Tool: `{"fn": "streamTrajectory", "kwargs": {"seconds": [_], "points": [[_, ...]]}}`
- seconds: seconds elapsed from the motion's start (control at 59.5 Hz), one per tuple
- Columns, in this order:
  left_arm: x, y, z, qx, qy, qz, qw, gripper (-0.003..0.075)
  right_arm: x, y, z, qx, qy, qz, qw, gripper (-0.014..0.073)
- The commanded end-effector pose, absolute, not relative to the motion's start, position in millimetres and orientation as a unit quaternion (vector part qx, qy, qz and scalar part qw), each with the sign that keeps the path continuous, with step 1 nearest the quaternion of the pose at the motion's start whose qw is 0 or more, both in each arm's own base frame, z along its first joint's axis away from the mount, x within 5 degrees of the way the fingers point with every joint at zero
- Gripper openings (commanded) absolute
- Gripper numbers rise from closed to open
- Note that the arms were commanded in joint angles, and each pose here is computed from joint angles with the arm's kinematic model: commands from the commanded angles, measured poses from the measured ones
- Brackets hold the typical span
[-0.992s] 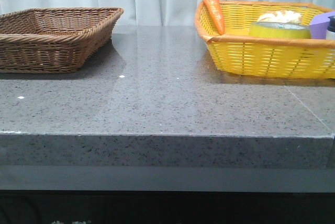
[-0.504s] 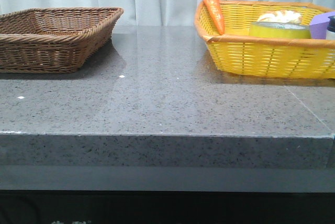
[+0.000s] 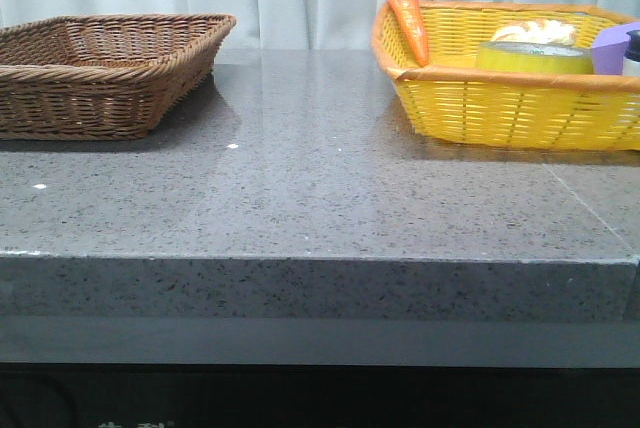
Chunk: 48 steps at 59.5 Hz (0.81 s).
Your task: Transfer tape with both arms
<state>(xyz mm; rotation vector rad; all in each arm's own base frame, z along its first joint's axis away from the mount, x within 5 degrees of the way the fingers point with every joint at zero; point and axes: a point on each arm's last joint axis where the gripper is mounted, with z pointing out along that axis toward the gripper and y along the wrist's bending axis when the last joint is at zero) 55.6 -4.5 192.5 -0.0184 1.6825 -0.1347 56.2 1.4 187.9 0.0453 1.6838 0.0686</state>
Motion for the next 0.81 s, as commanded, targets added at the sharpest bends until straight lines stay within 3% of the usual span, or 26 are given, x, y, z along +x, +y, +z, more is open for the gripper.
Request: {"fn": "streamTrajectory", "kwargs": {"seconds": [0.0,0.319,0.437,0.538,0.689,0.79], "points": [[56.4,-4.4,188.3,-0.012,0.722,-0.064,0.688,-0.0020,53.6,1.0,205.7,0.017,0.698,0.028,0.715,-0.0090],[56.4,-4.4,188.9,-0.012,0.720,-0.064,0.691,-0.0020,53.6,1.0,206.8,0.017,0.694,0.028,0.719,-0.0090],[56.4,-4.6,191.7,-0.023,0.709,-0.078,0.700,-0.0020,53.2,0.8,212.3,0.029,0.671,0.042,0.739,-0.0090],[55.5,-3.8,204.8,-0.058,0.668,-0.116,0.733,-0.0020,51.4,0.3,223.1,0.032,0.644,0.045,0.763,-0.0090],[49.7,-2.3,237.1,-0.058,0.611,-0.120,0.781,-0.0020,43.2,1.0,253.3,0.037,0.632,0.058,0.772,-0.0089],[45.0,-3.0,266.1,-0.032,0.605,-0.098,0.789,-0.0020,36.3,2.6,283.5,0.041,0.638,0.076,0.765,-0.0089]]}}
